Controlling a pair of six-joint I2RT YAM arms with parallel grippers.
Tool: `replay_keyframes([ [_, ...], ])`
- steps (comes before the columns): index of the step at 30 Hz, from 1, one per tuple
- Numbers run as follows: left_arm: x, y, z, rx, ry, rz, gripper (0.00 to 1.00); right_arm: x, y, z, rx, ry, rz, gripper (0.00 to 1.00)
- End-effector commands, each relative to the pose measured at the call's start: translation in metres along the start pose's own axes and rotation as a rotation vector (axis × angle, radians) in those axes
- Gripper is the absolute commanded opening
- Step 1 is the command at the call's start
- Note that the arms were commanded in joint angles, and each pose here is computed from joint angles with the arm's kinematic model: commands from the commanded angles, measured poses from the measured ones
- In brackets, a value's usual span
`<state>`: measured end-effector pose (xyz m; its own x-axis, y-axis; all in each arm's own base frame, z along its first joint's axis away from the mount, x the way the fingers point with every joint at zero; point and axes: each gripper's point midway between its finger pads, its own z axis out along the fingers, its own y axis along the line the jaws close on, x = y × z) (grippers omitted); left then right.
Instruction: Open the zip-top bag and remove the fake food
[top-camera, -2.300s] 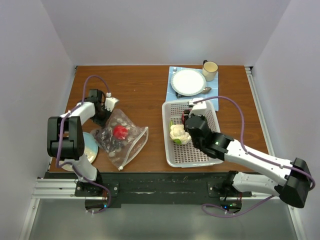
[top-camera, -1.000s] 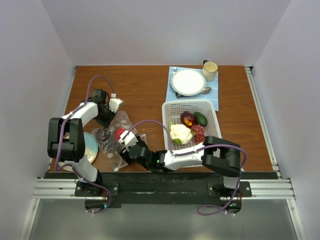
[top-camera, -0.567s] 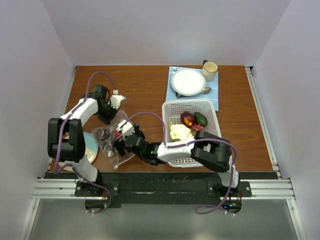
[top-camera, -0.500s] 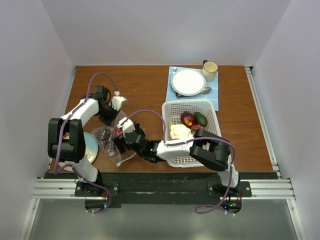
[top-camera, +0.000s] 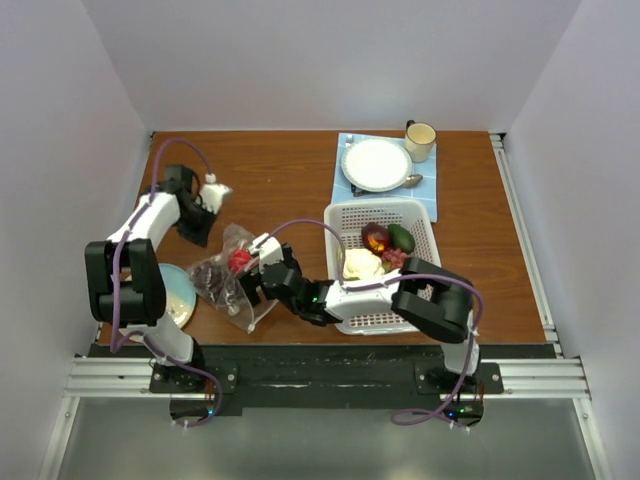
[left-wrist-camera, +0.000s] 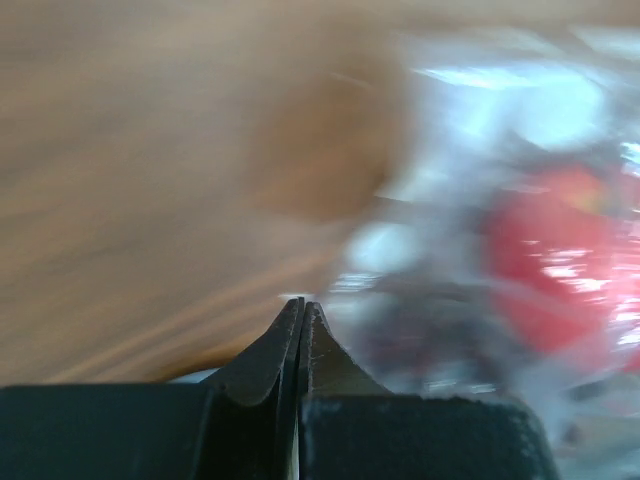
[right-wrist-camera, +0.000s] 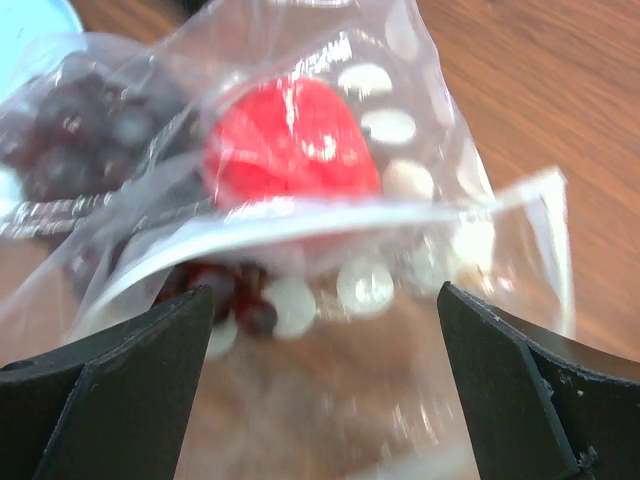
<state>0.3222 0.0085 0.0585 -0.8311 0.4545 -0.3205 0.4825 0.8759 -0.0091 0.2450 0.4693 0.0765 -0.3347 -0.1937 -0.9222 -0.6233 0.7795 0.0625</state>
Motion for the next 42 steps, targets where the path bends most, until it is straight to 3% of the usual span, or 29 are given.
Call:
replay_keyframes([
  [1, -0.046, 0.057, -0.053, -0.209, -0.136, 0.006, 0.0, -0.03, 0.009, -0.025, -0.022, -0.091, 0.079, 0.98],
  [7, -0.067, 0.041, -0.087, -0.135, -0.209, -0.012, 0.0, -0.019, 0.01, -0.027, -0.022, -0.065, 0.078, 0.94],
  [11, -0.073, -0.029, -0.105, 0.136, -0.292, -0.009, 0.0, -0.011, 0.007, -0.027, -0.011, -0.054, 0.076, 0.84],
  [15, -0.051, -0.094, -0.078, 0.315, -0.229, 0.057, 0.0, -0.001, 0.004, -0.027, -0.006, -0.038, 0.07, 0.78],
  [18, -0.032, -0.11, -0.048, 0.35, -0.182, 0.073, 0.0, 0.002, 0.002, -0.026, -0.001, -0.032, 0.068, 0.77],
  [21, -0.014, -0.099, -0.018, 0.293, -0.113, 0.076, 0.0, 0.006, 0.002, -0.026, 0.001, -0.027, 0.067, 0.76],
  [29, -0.014, -0.063, 0.009, 0.132, -0.089, 0.101, 0.0, 0.017, 0.001, -0.022, 0.0, -0.014, 0.064, 0.75],
  [37, -0.018, -0.065, 0.027, 0.154, -0.065, 0.087, 0.0, 0.029, 0.005, -0.014, -0.01, 0.009, 0.053, 0.75],
  [42, -0.02, -0.093, 0.042, 0.202, -0.043, 0.117, 0.0, 0.022, 0.005, -0.01, -0.001, -0.009, 0.043, 0.76],
])
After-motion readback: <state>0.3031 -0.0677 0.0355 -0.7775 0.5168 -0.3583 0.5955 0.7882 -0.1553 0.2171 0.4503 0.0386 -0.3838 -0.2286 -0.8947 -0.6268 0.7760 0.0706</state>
